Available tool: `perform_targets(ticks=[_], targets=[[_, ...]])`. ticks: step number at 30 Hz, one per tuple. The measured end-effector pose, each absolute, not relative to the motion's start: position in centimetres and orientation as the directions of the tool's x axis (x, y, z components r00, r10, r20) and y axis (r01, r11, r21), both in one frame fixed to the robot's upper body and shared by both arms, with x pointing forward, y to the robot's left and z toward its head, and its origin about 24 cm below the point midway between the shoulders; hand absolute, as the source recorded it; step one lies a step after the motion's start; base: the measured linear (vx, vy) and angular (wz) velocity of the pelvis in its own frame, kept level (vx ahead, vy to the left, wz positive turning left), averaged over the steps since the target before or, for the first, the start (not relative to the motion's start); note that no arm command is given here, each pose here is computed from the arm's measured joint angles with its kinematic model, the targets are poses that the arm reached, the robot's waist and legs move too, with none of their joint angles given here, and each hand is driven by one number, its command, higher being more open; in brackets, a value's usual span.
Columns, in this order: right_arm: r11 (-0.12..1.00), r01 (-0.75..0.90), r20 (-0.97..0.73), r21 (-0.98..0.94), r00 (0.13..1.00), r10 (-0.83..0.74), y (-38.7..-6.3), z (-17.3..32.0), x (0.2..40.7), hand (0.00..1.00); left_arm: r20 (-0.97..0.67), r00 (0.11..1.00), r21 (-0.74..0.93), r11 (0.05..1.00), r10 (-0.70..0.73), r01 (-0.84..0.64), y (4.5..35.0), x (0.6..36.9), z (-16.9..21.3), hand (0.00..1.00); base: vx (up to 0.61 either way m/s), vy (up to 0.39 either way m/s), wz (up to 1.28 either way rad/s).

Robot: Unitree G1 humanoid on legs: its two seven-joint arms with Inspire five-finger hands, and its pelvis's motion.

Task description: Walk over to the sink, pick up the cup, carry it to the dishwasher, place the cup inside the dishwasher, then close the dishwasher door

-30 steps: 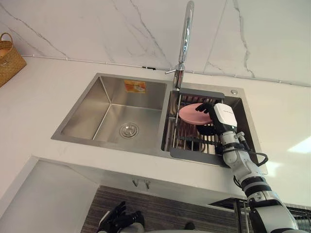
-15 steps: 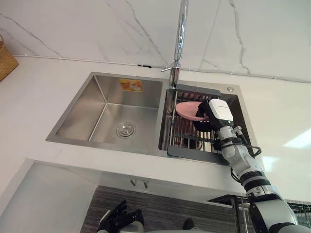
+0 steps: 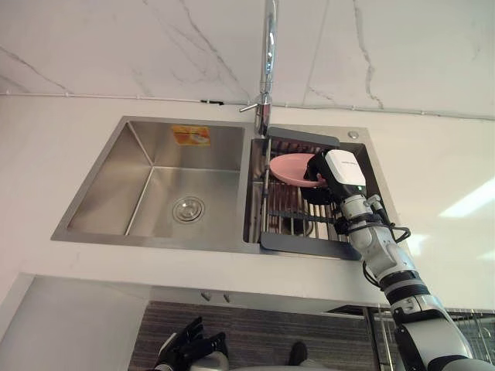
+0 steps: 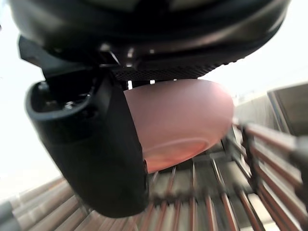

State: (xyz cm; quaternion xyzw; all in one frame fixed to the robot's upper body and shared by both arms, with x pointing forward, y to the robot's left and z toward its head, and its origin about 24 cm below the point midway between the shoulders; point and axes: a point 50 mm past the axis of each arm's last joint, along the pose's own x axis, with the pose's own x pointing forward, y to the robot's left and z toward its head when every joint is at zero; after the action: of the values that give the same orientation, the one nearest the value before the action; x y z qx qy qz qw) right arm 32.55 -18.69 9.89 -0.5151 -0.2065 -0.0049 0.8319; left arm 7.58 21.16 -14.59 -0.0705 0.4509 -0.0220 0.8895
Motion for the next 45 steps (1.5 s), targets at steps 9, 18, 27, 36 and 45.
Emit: perform_targets(ticks=[9, 18, 27, 36, 45], targets=[[0.532, 0.264, 0.470, -0.805, 0.830, 0.301, -17.1, 13.3, 30.6, 0.00, -0.802, 0.590, -0.137, 0.990, -0.091, -0.034, 21.5, 7.1, -14.6, 1.00, -0.03, -0.022, -0.22], [0.538, 0.281, 0.498, -0.795, 0.808, 0.314, -17.5, 13.3, 28.4, 0.00, -0.801, 0.593, -0.132, 0.991, -0.085, -0.036, 21.6, 6.9, -14.6, 1.00, -0.03, -0.028, -0.03], [0.541, 0.503, 0.686, -0.674, 0.698, 0.205, -20.6, 15.7, 24.6, 0.00, -0.821, 0.569, -0.125, 0.988, -0.050, -0.094, 22.2, 5.9, -15.0, 1.00, -0.02, -0.026, -0.11], [0.489, 0.632, 0.757, -0.601, 0.647, 0.094, -23.3, 15.9, 21.0, 0.00, -0.844, 0.536, -0.113, 0.987, -0.034, -0.114, 22.1, 4.7, -15.3, 1.00, -0.04, -0.033, -0.19], [0.517, 0.626, 0.725, -0.584, 0.688, -0.013, -23.8, 14.3, 20.1, 0.00, -0.845, 0.534, -0.117, 0.986, -0.035, -0.120, 22.0, 4.3, -15.4, 1.00, -0.04, -0.014, -0.51]])
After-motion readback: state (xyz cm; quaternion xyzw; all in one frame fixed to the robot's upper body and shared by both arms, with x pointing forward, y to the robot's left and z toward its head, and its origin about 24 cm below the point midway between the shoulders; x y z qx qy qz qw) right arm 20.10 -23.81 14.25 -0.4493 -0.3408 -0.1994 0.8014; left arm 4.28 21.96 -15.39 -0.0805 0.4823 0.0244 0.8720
